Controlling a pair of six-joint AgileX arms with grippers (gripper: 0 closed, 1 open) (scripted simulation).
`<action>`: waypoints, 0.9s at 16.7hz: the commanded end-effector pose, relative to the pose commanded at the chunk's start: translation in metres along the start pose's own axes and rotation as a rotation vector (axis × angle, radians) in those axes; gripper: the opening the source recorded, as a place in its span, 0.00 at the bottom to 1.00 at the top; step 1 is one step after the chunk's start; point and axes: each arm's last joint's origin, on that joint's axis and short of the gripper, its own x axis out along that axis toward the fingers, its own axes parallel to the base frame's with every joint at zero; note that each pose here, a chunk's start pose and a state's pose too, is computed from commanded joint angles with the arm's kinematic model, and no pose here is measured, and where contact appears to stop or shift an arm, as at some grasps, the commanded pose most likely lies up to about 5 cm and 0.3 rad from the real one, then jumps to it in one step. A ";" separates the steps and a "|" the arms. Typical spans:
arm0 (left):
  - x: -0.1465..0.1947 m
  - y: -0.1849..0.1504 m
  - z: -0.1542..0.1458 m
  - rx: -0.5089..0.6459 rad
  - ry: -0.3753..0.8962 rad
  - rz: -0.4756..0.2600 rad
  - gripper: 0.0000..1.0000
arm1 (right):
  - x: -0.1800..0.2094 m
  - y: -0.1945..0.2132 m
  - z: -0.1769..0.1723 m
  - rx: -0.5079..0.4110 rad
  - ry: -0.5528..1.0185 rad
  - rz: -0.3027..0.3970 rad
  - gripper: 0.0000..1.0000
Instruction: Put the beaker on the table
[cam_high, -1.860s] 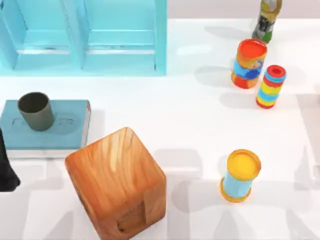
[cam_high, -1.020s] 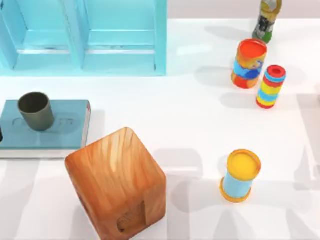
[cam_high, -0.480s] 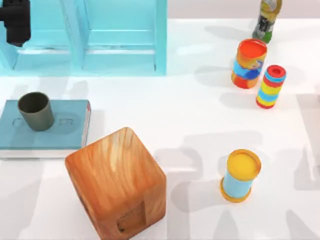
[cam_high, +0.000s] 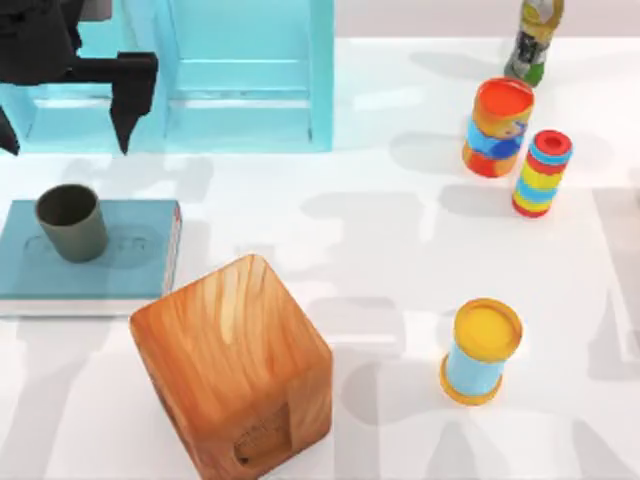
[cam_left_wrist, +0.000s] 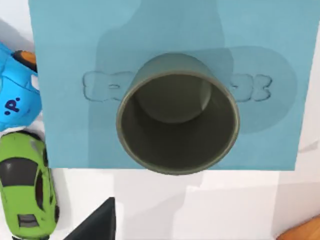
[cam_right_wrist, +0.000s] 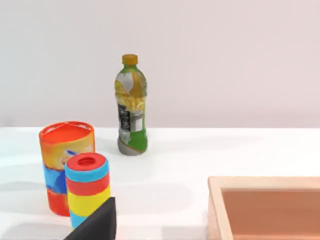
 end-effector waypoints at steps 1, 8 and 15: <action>0.003 -0.001 0.001 0.002 0.016 0.002 1.00 | 0.000 0.000 0.000 0.000 0.000 0.000 1.00; 0.008 0.000 0.002 0.001 0.019 0.002 1.00 | 0.000 0.000 0.000 0.000 0.000 0.000 1.00; 0.085 -0.001 0.003 0.003 0.016 0.002 1.00 | 0.000 0.000 0.000 0.000 0.000 0.000 1.00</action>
